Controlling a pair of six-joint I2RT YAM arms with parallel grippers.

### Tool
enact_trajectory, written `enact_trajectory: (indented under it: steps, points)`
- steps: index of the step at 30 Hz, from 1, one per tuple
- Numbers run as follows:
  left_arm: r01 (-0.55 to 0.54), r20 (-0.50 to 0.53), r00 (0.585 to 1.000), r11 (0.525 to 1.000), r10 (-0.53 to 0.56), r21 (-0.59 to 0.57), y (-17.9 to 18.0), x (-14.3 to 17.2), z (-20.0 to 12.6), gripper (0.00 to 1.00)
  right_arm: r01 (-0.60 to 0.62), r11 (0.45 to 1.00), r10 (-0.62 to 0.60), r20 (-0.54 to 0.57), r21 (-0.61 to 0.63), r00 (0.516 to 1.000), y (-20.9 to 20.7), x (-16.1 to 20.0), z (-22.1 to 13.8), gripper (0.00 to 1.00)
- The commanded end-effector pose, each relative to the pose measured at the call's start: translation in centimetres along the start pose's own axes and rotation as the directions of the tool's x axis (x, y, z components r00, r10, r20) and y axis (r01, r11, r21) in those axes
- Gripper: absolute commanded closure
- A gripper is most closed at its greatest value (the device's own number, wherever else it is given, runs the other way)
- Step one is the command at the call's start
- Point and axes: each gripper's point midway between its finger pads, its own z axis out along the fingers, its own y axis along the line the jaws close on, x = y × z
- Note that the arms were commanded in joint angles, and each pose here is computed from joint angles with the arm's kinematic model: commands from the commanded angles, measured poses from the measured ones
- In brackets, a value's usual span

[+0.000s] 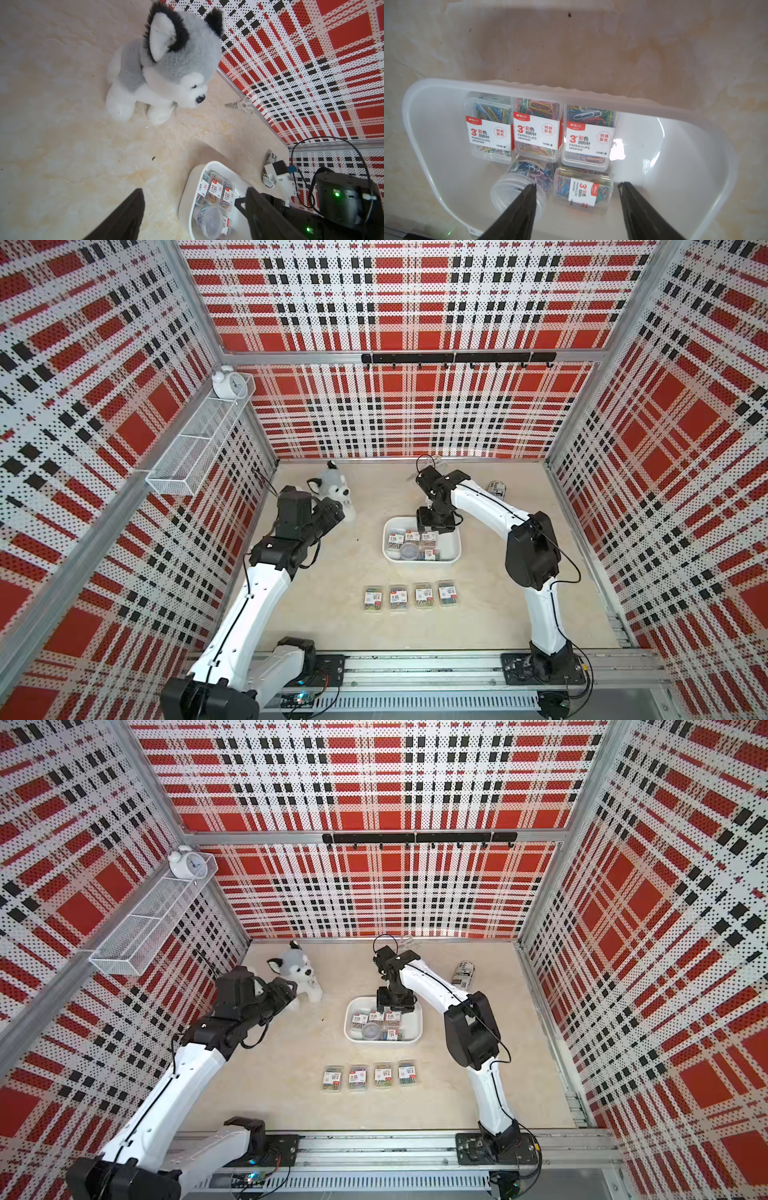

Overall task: Take the paper clips out of the storage box
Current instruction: Pick up the boxed paper clips from the storage box.

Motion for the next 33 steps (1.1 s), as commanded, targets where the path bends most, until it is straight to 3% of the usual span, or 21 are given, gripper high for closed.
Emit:
enact_trajectory:
  steps: [1, 24, 33]
  points:
    - [-0.004, 0.014, 1.0, 1.0, 0.004, 0.0, 0.3, -0.2, -0.1, 0.22, -0.009, 0.999, 0.01, -0.016, 0.049, 1.0, -0.4, 0.2, 0.9, 0.31]
    - [0.004, 0.012, 1.0, 1.0, -0.004, -0.006, 0.4, -0.3, 0.3, 0.21, 0.001, 0.998, 0.005, -0.095, 0.063, 0.996, -0.6, 0.6, 4.4, 0.33]
    - [0.006, 0.017, 1.0, 1.0, -0.006, 0.003, 0.1, -0.5, 0.2, 0.21, -0.02, 0.993, 0.03, -0.085, 0.114, 0.996, -1.8, -0.1, 5.1, 0.42]
